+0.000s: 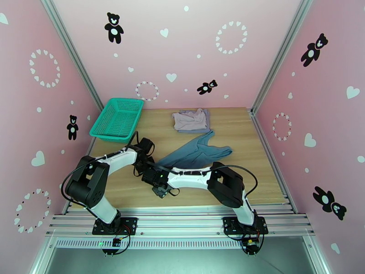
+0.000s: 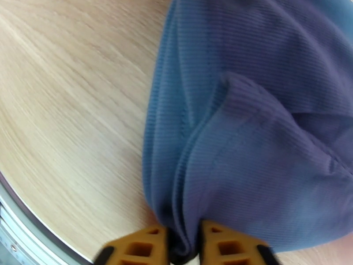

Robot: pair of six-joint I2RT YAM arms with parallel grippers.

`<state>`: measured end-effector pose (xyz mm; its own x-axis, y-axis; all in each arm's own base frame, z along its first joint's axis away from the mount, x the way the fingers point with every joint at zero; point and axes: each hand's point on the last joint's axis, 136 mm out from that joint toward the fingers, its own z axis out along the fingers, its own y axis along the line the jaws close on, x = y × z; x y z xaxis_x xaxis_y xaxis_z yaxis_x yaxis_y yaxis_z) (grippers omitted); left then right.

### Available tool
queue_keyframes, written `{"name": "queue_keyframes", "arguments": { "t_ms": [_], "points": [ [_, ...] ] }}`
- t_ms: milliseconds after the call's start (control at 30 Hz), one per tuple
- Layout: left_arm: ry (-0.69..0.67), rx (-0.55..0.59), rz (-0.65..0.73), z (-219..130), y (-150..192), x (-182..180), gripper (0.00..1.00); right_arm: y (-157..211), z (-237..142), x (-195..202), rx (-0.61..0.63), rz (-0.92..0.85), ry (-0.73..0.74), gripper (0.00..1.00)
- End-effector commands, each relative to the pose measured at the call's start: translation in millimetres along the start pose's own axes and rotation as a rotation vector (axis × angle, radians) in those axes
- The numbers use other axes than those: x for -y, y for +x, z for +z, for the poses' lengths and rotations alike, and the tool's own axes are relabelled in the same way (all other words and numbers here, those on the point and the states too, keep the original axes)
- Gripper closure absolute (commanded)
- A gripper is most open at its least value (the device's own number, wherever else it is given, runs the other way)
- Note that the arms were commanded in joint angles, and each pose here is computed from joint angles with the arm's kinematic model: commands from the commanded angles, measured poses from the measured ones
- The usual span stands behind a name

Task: Fold and stack the mixed laundry pile

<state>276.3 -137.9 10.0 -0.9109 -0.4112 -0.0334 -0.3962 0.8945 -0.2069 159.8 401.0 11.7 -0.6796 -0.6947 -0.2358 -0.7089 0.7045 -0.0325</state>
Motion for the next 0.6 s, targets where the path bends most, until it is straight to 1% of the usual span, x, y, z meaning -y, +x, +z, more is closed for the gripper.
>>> {"name": "queue_keyframes", "arguments": {
  "t_ms": [0,100,133,167,267,300,400,567],
  "points": [
    [-0.006,-0.053,0.031,29.1,16.9,-10.7,1.0,16.8,16.1,-3.2,-0.061,-0.003,0.019,0.99],
    [0.004,-0.043,0.037,16.0,19.5,-11.5,1.0,13.7,3.2,-15.1,-0.038,-0.039,-0.006,1.0],
    [-0.011,-0.058,0.036,14.3,28.2,-20.7,1.0,13.3,-2.2,-20.7,-0.032,-0.052,-0.025,1.0],
    [-0.008,-0.056,0.04,8.6,30.0,-21.7,1.0,12.1,-7.1,-25.8,-0.026,-0.061,-0.044,1.0],
    [-0.001,-0.037,0.06,-14.2,31.0,-21.1,1.0,7.8,-23.4,-41.5,-0.004,-0.081,-0.113,1.0],
    [0.017,-0.019,0.07,-26.1,26.3,-14.0,1.0,5.7,-28.7,-44.4,0.006,-0.081,-0.129,1.0],
    [0.046,0.007,0.093,-49.5,19.1,-1.8,1.0,0.5,-42.9,-42.4,0.033,-0.067,-0.129,1.0],
    [0.108,0.024,0.135,-75.4,4.4,30.9,1.0,-1.2,-64.6,-12.9,0.059,-0.012,-0.028,1.0]
  ]
}}
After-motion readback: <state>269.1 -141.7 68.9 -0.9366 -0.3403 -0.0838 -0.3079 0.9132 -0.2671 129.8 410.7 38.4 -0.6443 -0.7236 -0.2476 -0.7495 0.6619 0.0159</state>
